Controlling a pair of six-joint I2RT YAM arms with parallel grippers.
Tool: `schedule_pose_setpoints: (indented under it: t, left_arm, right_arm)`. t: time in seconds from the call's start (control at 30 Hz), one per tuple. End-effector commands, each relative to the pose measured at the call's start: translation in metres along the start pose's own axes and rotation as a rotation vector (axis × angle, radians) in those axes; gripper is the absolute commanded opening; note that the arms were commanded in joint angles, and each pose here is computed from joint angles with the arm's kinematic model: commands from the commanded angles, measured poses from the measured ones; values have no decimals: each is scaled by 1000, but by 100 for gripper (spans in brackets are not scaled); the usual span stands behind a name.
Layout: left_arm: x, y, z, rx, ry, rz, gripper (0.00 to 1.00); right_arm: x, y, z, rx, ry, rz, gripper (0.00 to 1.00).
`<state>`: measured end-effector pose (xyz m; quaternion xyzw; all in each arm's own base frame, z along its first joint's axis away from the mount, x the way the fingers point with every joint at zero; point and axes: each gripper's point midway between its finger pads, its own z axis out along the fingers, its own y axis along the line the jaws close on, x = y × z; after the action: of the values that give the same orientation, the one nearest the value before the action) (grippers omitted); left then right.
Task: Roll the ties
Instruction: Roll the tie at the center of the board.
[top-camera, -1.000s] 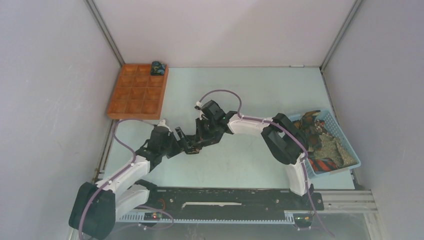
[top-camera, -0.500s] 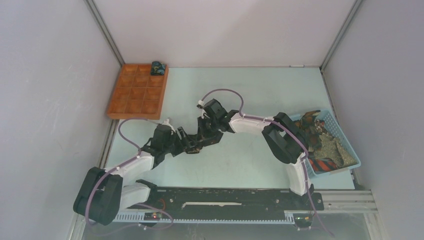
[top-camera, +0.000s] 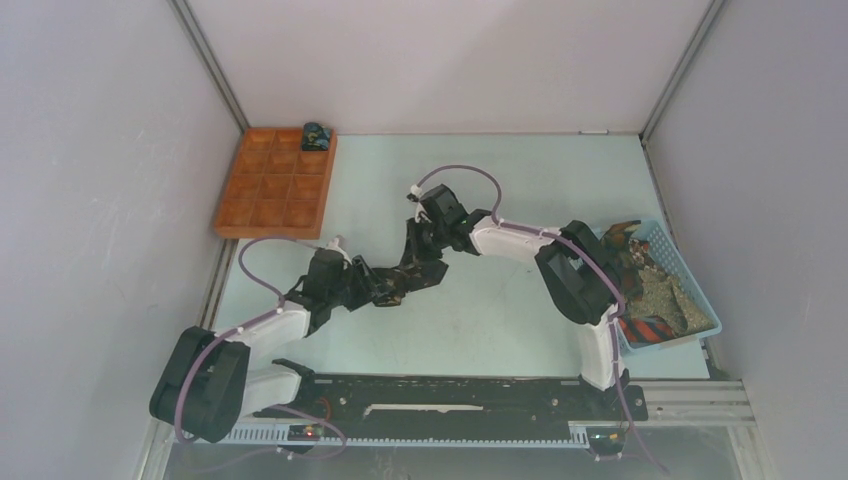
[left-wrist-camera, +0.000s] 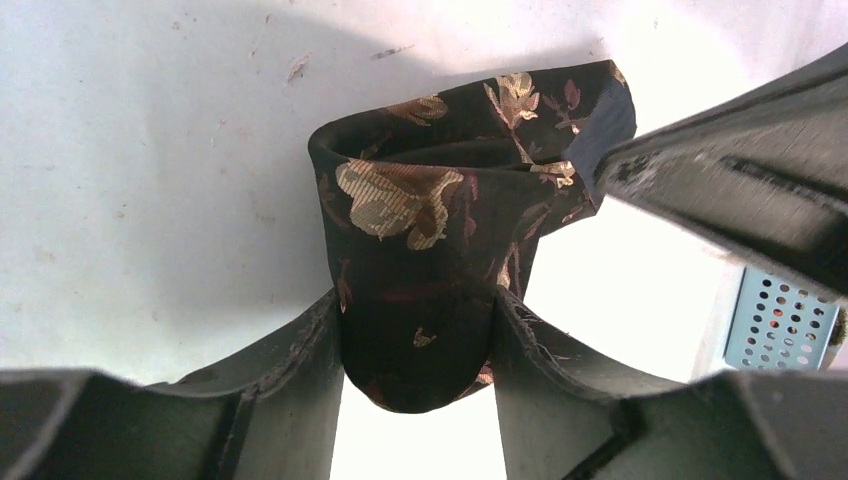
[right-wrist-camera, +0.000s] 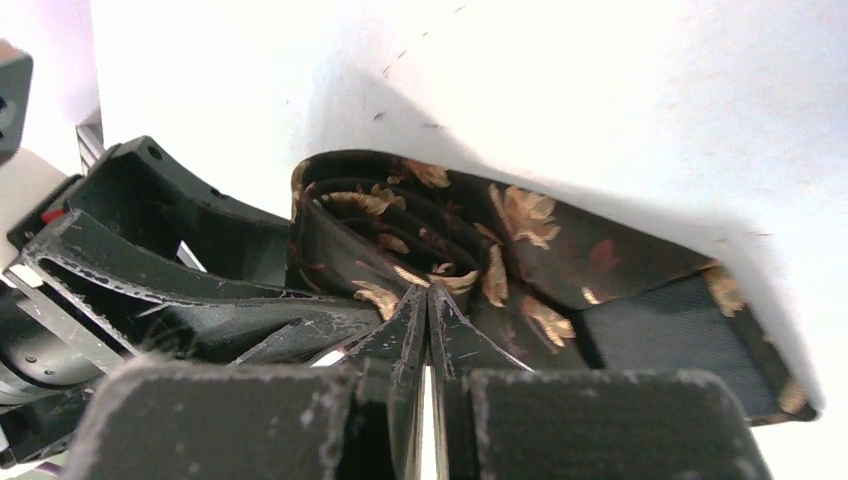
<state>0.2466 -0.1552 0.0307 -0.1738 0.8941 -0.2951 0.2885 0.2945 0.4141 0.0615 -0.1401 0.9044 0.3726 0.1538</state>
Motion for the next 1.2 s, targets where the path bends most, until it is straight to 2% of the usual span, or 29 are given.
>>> schedule_pose_setpoints:
  t: [0.0,0.23,0.47,0.9,1.17]
  left_arm:
    - [-4,5,-3,-52,-1,25,53]
    - [-11,11,-9,-136,0,77,47]
    - [-19,16,-16,-232,2,150,45]
    - [-39,18,-32,-457,-12,344,44]
    - [-42,8,-36,-539,-10,432,44]
  right_arm:
    - [-29,-5,-20,12,-82,-19,5]
    - [-22,-40,-12,121,-58,5,5]
    - [6,-60,1,221,13,39,5]
    - [42,-57,15,243,111,63,5]
    - [64,-45,12,238,166,53,5]
